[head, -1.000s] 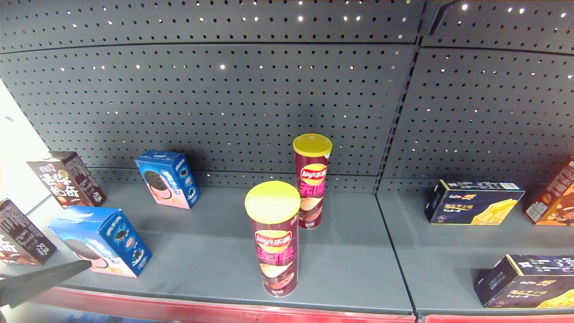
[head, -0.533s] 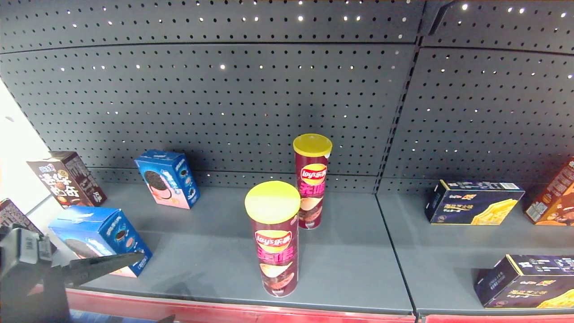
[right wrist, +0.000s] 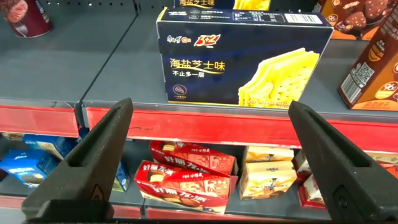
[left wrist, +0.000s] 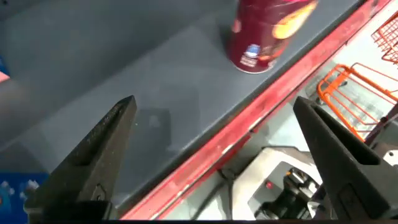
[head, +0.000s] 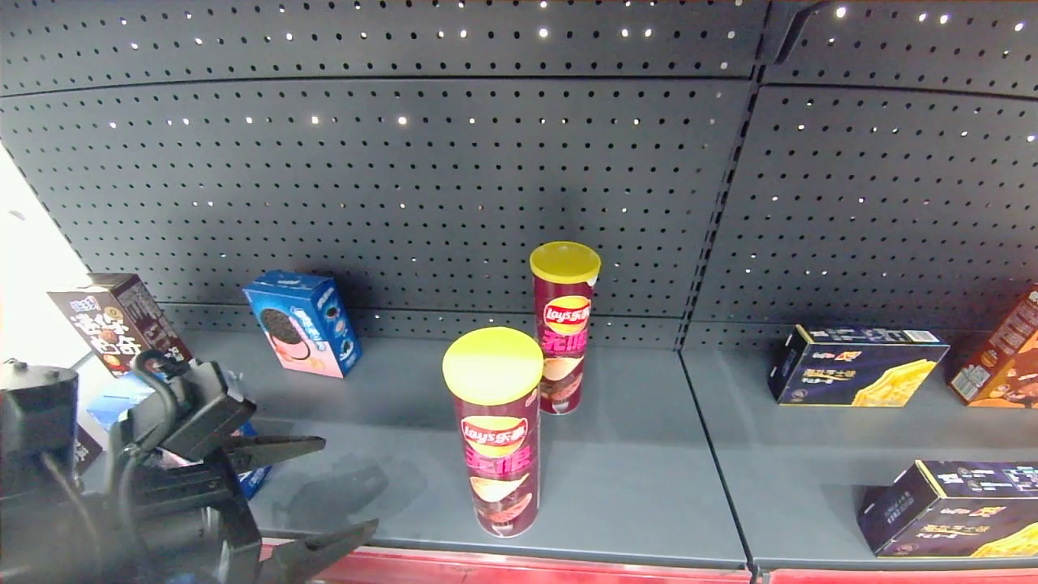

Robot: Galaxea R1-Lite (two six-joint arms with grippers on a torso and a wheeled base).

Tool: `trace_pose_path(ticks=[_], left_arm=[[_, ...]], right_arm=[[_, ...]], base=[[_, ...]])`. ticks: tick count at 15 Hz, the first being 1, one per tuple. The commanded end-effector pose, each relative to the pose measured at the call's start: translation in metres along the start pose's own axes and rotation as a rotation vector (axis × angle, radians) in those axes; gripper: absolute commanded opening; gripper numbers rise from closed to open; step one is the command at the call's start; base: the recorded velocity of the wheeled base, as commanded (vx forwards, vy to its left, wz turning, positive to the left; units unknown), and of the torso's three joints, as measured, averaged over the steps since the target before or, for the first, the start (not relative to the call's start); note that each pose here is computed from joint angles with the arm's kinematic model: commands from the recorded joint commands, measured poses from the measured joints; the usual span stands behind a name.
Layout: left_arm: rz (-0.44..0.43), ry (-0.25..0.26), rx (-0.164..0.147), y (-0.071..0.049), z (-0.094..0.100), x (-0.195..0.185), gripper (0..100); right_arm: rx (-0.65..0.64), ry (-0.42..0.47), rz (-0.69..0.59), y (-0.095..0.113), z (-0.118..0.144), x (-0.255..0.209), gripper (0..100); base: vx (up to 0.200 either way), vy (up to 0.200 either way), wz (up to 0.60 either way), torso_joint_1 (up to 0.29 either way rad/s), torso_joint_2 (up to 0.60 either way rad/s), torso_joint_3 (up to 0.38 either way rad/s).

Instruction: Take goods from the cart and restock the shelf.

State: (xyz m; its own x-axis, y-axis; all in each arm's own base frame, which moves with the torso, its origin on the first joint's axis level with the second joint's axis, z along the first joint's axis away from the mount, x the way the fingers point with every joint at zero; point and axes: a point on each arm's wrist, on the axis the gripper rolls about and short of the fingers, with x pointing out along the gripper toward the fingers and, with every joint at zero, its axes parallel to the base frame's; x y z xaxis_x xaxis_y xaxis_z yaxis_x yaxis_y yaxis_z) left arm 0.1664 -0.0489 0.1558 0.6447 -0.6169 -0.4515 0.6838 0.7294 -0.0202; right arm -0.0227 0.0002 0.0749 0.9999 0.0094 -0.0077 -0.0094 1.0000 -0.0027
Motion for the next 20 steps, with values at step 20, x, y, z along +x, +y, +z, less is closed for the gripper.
trace_pose_path(ticks=[20], left_arm=[[0.219,-0.040,-0.155,-0.013,0.012,0.065,100]], right_arm=[[0.000,0.003,0.001,0.000,0.000,0.000,100]], base=[[0.000,0.000,0.00,0.000,0.00,0.000]])
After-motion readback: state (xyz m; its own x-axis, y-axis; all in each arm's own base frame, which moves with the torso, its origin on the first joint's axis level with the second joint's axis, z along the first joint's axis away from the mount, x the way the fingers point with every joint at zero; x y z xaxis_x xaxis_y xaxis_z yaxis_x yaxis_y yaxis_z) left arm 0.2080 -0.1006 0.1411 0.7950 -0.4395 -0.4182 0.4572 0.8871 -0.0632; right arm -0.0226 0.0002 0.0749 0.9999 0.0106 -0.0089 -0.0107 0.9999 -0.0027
